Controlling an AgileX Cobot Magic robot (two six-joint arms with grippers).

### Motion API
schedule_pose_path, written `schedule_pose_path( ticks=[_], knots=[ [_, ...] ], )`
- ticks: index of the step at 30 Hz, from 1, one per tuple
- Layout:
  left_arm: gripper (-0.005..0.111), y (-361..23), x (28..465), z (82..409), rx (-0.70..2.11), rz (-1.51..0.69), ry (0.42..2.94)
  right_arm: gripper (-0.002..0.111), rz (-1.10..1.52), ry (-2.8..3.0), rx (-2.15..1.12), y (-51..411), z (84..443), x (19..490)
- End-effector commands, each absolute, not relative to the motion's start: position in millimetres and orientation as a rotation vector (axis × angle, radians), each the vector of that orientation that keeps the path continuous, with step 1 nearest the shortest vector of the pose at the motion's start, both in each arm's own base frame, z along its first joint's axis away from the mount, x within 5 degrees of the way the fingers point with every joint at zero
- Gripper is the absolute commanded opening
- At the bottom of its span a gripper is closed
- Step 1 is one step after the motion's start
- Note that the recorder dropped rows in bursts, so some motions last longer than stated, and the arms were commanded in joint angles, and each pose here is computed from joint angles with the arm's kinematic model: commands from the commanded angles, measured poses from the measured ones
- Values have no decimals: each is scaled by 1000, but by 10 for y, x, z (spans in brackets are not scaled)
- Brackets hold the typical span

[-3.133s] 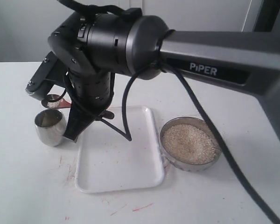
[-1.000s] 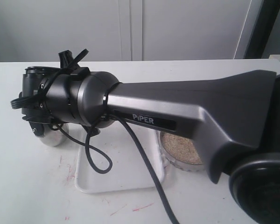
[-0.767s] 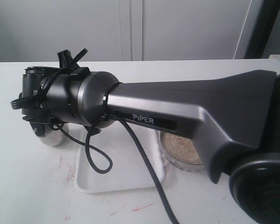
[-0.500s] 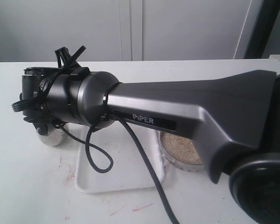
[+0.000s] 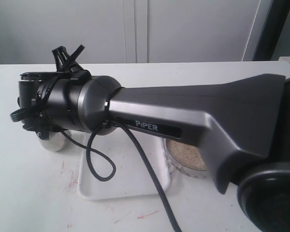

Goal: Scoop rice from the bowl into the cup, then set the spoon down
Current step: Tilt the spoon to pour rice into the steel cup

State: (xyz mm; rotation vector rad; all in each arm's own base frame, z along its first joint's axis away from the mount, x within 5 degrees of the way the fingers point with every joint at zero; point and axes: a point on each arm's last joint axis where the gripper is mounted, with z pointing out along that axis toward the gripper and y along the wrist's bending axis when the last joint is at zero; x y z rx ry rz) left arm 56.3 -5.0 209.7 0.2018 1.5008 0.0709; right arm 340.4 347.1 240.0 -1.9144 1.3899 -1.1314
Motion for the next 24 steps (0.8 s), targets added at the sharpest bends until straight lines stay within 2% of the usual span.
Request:
schedule_pose_path(
  ticks=[1,13,24],
  knots=[
    [14,-52,560,2114,197,62,1491,0,-1147,1307,-1923,3577,2451,3320],
    [14,-52,560,2114,197,62,1491,0,-1154,1379,-1887,3535,2446,3323],
    [14,-52,560,2114,197,62,1491,0,-934,1685,-1464,3514,2489,3327]
  ],
)
